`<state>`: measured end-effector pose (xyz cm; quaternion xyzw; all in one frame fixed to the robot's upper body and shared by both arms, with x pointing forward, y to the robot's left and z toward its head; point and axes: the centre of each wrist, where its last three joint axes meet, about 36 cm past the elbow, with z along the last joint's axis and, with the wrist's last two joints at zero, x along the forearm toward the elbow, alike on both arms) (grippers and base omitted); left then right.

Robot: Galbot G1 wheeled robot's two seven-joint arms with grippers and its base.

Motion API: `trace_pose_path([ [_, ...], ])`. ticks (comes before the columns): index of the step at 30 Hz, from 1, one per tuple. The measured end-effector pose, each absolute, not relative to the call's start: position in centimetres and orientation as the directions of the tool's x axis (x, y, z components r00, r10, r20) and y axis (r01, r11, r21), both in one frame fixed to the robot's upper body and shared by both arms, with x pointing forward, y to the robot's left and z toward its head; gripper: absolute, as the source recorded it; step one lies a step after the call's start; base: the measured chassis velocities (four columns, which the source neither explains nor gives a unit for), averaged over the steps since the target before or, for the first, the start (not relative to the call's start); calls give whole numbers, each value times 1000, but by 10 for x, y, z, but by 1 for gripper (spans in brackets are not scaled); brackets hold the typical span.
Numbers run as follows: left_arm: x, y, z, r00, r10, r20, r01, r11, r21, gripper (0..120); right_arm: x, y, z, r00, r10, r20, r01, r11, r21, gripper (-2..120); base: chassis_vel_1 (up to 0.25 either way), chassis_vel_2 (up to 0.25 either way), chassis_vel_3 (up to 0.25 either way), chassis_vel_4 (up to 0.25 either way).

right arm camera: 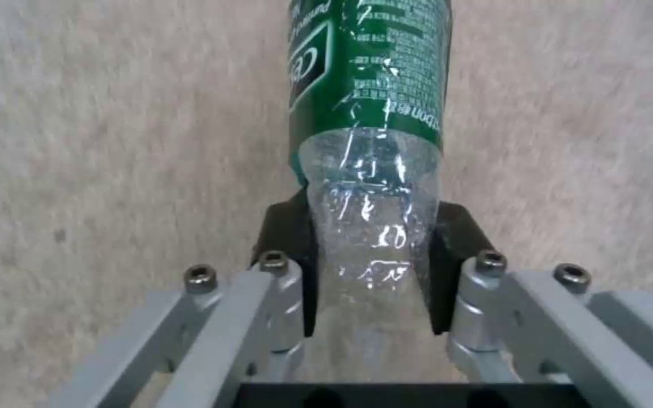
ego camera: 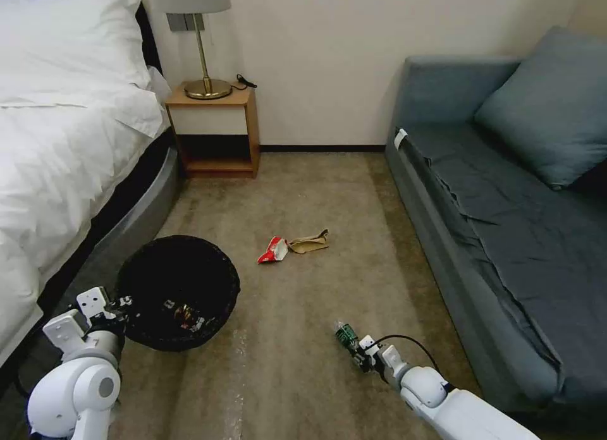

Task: Pick up the trash bin, then pick up the garbage on the floor and place it into the trash bin.

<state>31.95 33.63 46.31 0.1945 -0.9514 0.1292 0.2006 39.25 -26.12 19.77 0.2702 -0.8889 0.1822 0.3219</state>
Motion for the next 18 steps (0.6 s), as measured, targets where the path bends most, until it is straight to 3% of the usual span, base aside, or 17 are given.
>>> trace_pose_path([
  [6, 319, 337, 462, -842, -320, 435, -423, 891, -163, 3, 403, -252, 235, -717, -413, 562, -572, 809, -134, 23, 0, 0, 0, 0],
  [10, 319, 337, 464, -843, -321, 431, -421, 893, -159, 3, 417, -223, 312, -778, -503, 375, -568, 819, -79, 23, 0, 0, 0, 0],
  [11, 319, 337, 464, -843, -321, 431, -421, 893, -159, 3, 417, -223, 312, -778, -503, 375, -568, 819, -79, 23, 0, 0, 0, 0],
  [15, 318, 334, 466, -847, -316, 427, -415, 895, -161, 3, 415, -160, 411, -768, -624, 144, -627, 779, 32, 23, 0, 0, 0, 0],
  [18, 318, 331, 467, -849, -311, 427, -410, 898, -162, 3, 409, -128, 436, -750, -657, 82, -652, 754, 76, 23, 0, 0, 0, 0],
])
